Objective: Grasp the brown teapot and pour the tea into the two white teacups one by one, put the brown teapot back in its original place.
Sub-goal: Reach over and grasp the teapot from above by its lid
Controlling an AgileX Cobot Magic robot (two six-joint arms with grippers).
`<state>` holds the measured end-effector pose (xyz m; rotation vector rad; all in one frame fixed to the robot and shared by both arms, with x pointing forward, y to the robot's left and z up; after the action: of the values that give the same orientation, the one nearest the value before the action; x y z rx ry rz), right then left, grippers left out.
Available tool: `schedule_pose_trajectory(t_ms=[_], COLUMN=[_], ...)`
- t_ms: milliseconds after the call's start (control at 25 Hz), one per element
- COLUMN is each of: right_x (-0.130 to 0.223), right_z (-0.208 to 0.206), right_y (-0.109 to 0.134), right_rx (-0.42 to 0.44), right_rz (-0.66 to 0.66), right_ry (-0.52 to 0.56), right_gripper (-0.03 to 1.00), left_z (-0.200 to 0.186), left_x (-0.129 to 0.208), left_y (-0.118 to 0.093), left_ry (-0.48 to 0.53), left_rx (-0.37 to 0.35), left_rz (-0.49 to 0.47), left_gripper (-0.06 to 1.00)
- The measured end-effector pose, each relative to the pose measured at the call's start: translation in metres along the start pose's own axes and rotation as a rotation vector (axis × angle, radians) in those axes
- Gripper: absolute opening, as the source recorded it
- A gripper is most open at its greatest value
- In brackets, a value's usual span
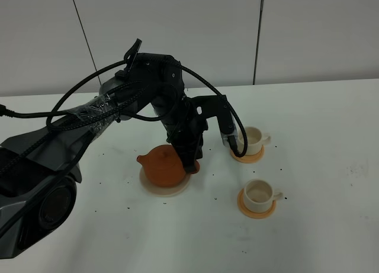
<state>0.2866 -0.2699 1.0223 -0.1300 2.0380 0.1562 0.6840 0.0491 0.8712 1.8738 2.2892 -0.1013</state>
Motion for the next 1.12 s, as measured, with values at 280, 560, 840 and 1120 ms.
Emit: schedule_pose_trajectory(t_ms=[280,560,840,1120], right_x=[0.000,0.000,0.000,0.000], right_z=[0.000,0.000,0.000,0.000], right_y=[0.000,0.000,0.000,0.000], right_rx=[0.000,0.000,0.000,0.000], right_rz=[0.001,0.001,0.001,0.000], right_ry=[0.000,0.000,0.000,0.000], right_gripper=[0.24,0.24,0.24,0.24], left_z=[0.000,0.000,-0.001,-0.001], left_x=[0.002,0.007,0.009,0.009], left_y=[-0.003,-0.010,-0.016,-0.016], left_ry=[0.015,0.044,0.060,0.058], left_rx=[0.021,0.066,0.107,0.109], left_rz=[-0.002,0.009,0.037,0.067], left_gripper=[0.02,0.02,0.02,0.02])
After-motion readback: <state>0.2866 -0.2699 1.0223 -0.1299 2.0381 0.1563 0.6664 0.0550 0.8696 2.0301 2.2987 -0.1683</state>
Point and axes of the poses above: a point on each arm's last joint axis where the gripper is mounted, z pointing out along that axis toward the gripper, y along the wrist's bending axis when the last joint is at zero, x = y × z, the point moved 6 cm from there along z, pointing out along that axis toward the gripper, and after that the axes turned 6 degrees about -z, right-handed, at the moved point
